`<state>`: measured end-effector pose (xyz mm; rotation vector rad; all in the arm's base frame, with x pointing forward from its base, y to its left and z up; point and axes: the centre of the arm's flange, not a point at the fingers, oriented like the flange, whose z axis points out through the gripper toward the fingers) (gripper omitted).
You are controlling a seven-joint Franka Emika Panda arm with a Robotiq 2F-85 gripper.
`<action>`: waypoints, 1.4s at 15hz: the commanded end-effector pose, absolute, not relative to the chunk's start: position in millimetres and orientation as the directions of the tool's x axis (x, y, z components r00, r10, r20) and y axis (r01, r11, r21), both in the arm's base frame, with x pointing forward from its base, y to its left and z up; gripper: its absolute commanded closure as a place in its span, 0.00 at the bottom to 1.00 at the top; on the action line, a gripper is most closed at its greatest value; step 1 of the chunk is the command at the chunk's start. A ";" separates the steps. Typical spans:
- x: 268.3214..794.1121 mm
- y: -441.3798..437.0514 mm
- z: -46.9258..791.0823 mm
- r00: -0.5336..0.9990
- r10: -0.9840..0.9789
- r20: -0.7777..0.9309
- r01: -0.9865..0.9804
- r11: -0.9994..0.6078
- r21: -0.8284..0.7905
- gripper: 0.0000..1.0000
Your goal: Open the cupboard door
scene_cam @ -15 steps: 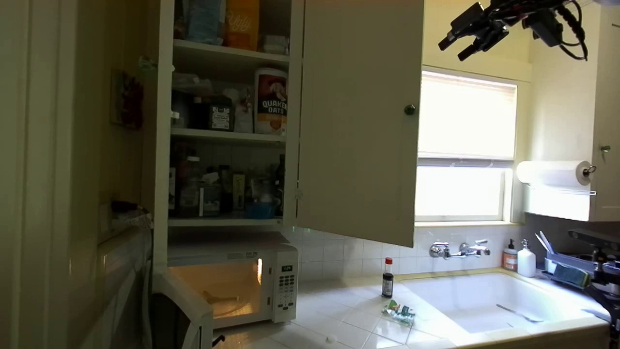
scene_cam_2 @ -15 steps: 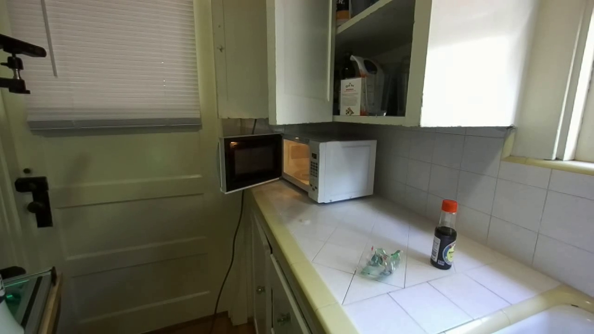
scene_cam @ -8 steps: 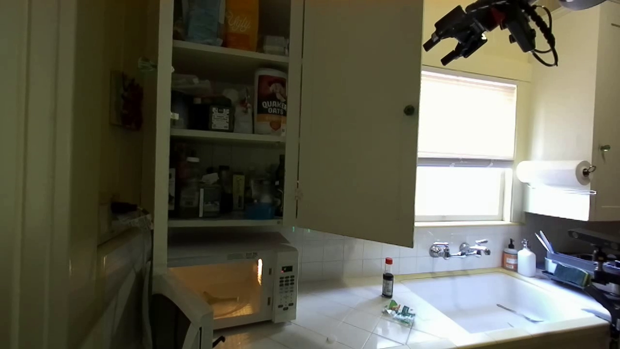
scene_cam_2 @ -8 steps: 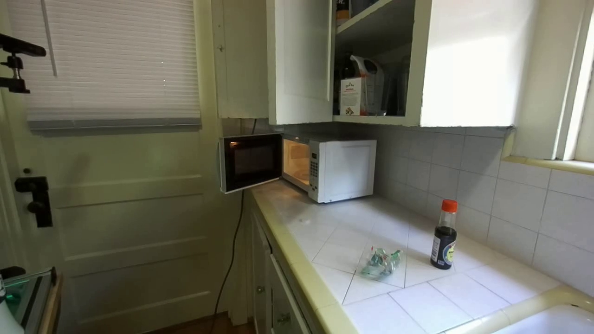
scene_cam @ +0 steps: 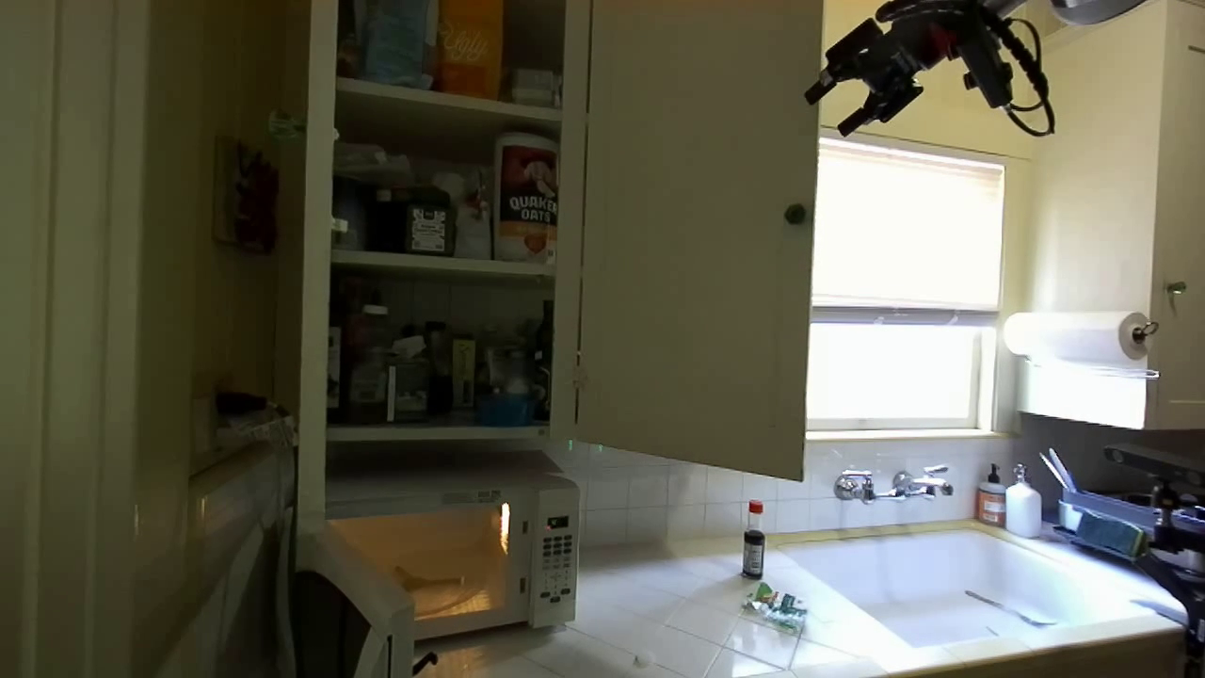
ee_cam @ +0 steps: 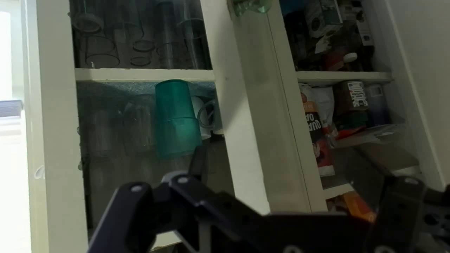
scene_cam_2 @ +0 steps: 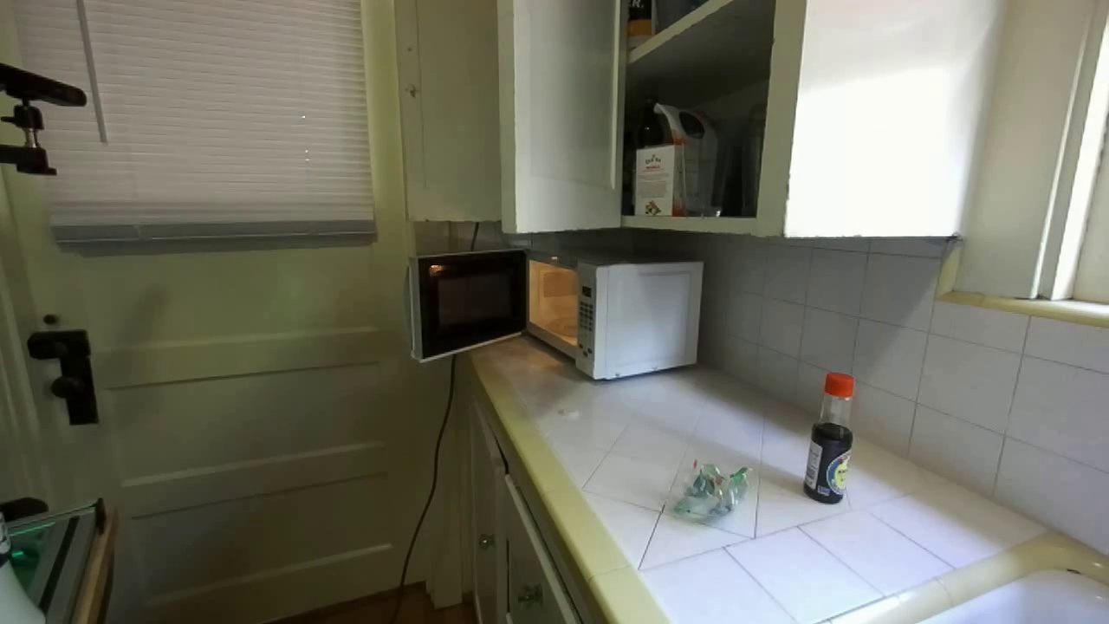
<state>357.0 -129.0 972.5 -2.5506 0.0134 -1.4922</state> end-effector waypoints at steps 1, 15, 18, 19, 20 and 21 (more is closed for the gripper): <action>380.2 -139.7 991.8 0.500 -0.077 0.862 0.145 -0.975 -0.171 0.00; 365.7 -66.5 979.7 0.583 0.171 0.794 0.557 -0.796 -0.237 0.00; 357.6 -43.7 982.0 0.545 0.245 0.802 0.681 -0.688 -0.252 0.00; 356.5 -38.5 983.8 0.526 0.277 0.804 0.719 -0.650 -0.246 0.00; 354.3 -36.4 983.9 0.530 0.279 0.801 0.695 -0.683 -0.223 0.00; 349.6 -39.5 984.8 0.526 0.252 0.812 0.621 -0.767 -0.164 0.00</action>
